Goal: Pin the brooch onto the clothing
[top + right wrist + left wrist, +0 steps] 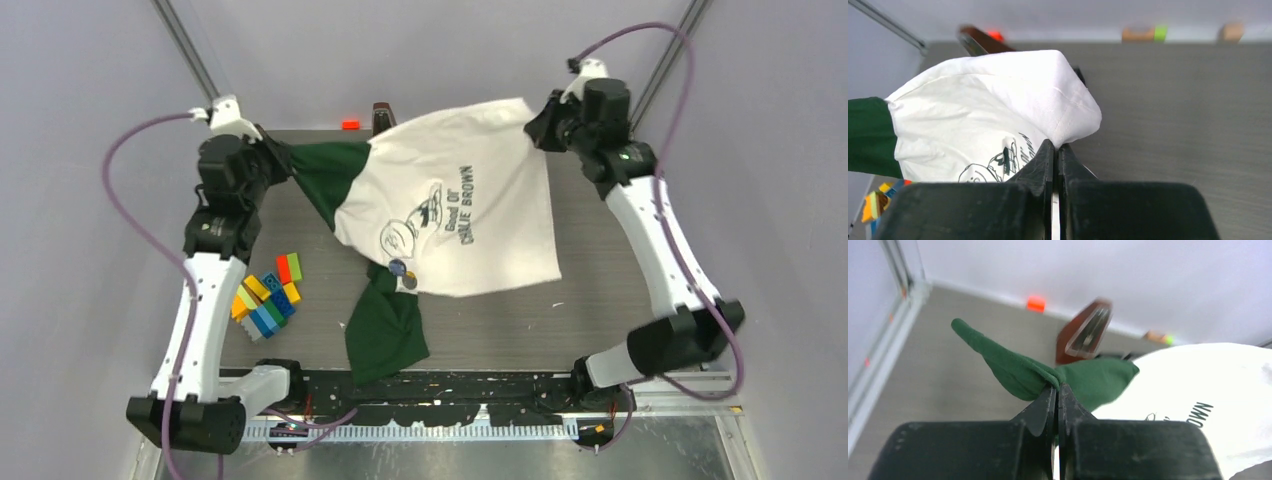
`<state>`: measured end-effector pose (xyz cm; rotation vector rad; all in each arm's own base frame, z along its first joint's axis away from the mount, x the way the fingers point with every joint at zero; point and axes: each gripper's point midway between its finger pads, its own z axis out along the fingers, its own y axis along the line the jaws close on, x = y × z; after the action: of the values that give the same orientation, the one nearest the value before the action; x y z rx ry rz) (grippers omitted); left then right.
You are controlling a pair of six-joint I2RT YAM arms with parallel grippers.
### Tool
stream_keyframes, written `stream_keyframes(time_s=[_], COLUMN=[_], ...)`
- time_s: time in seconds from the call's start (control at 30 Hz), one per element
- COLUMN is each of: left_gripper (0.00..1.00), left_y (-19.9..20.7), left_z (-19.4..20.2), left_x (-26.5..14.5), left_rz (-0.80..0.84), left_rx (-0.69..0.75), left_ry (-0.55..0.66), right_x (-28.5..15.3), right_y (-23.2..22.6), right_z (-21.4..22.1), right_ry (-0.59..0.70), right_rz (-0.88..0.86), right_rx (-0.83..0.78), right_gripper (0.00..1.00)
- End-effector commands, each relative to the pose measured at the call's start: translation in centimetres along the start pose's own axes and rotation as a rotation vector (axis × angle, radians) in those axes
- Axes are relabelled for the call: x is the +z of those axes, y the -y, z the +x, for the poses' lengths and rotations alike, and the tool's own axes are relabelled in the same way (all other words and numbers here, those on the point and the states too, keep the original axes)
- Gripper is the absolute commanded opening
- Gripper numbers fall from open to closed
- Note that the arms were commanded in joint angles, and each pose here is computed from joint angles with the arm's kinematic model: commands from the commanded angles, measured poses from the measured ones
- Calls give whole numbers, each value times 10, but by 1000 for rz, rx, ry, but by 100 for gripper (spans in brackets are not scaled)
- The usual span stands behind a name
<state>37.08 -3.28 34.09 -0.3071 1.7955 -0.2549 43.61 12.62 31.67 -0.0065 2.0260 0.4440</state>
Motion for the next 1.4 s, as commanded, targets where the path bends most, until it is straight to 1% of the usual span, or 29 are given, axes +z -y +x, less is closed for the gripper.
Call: stream_keyframes(time_s=[0.0, 0.03, 0.07, 0.2, 0.33, 0.37, 0.4, 0.43, 0.47, 0.57, 0.63, 0.7, 0.77, 0.87, 0.9, 0.93, 0.97, 1.0, 1.03, 1.07, 1.1, 1.13, 1.17, 1.2, 1.23, 1.27, 1.3, 1.33, 1.37], left_gripper=[0, 0, 0, 0, 0, 0, 0, 0, 0, 0, 0, 0, 0, 0, 0, 0, 0, 0, 0, 0, 0, 0, 0, 0, 0, 0, 0, 12, 29], left_y=[32, 42, 52, 85, 102, 104, 107, 110, 113, 119, 121, 125, 128, 128, 127, 125, 123, 119, 115, 110, 105, 100, 94, 84, 73, 63, 55, 47, 41], left_z=[-97, -112, -127, -172, -209, -214, -220, -226, -232, -245, -253, -258, -260, -258, -255, -250, -244, -237, -227, -212, -198, -183, -164, -138, -115, -88, -62, -36, -11], left_x=[-71, -88, -107, -183, -258, -273, -289, -303, -316, -347, -358, -355, -337, -281, -256, -229, -199, -168, -136, -99, -66, -33, -1, 40, 72, 102, 127, 150, 167], left_rz=[109, 148, 194, 339, 405, 414, 426, 439, 453, 487, 499, 508, 510, 476, 459, 438, 412, 387, 363, 339, 324, 309, 297, 281, 253, 235, 225, 218, 221], left_rx=[145, 169, 197, 300, 358, 366, 374, 381, 387, 386, 371, 357, 348, 334, 332, 333, 336, 339, 345, 354, 358, 361, 362, 362, 361, 364, 368, 363, 349], left_ry=[226, 262, 297, 428, 563, 576, 600, 623, 652, 732, 767, 772, 749, 663, 619, 574, 526, 480, 434, 376, 331, 288, 238, 165, 108, 43, -14, -70, -128], right_x=[-105, -136, -153, -245, -337, -349, -372, -382, -402, -432, -449, -461, -453, -412, -378, -365, -325, -310, -266, -251, -206, -190, -145, -128, -85, -61, -30, 6, 22], right_y=[-20, -26, -29, -48, -70, -74, -79, -81, -85, -90, -92, -91, -84, -57, -48, -38, -26, -16, -1, 9, 23, 32, 49, 57, 75, 90, 104, 121, 128], right_z=[-83, -96, -104, -131, -143, -143, -145, -145, -146, -147, -149, -153, -157, -168, -167, -171, -165, -167, -156, -157, -140, -140, -116, -116, -89, -74, -57, -35, -28], right_ry=[294, 363, 405, 603, 787, 808, 854, 871, 912, 964, 998, 1028, 1028, 975, 913, 902, 827, 822, 738, 739, 650, 659, 564, 575, 487, 473, 429, 390, 384], right_rz=[15, 4, 3, -39, -114, -131, -148, -160, -173, -188, -187, -174, -126, 27, 67, 122, 162, 215, 258, 305, 341, 372, 399, 408, 424, 434, 438, 447, 441], right_rx=[-69, -79, -92, -127, -157, -163, -169, -171, -176, -185, -193, -204, -210, -209, -212, -217, -217, -218, -229, -235, -245, -238, -243, -218, -215, -175, -165, -139, -112], right_gripper=[0, 0, 0, 0, 0, 0, 0, 0, 0, 0, 0, 0, 0, 0, 0, 0, 0, 0, 0, 0, 0, 0, 0, 0, 0, 0, 0, 6, 14])
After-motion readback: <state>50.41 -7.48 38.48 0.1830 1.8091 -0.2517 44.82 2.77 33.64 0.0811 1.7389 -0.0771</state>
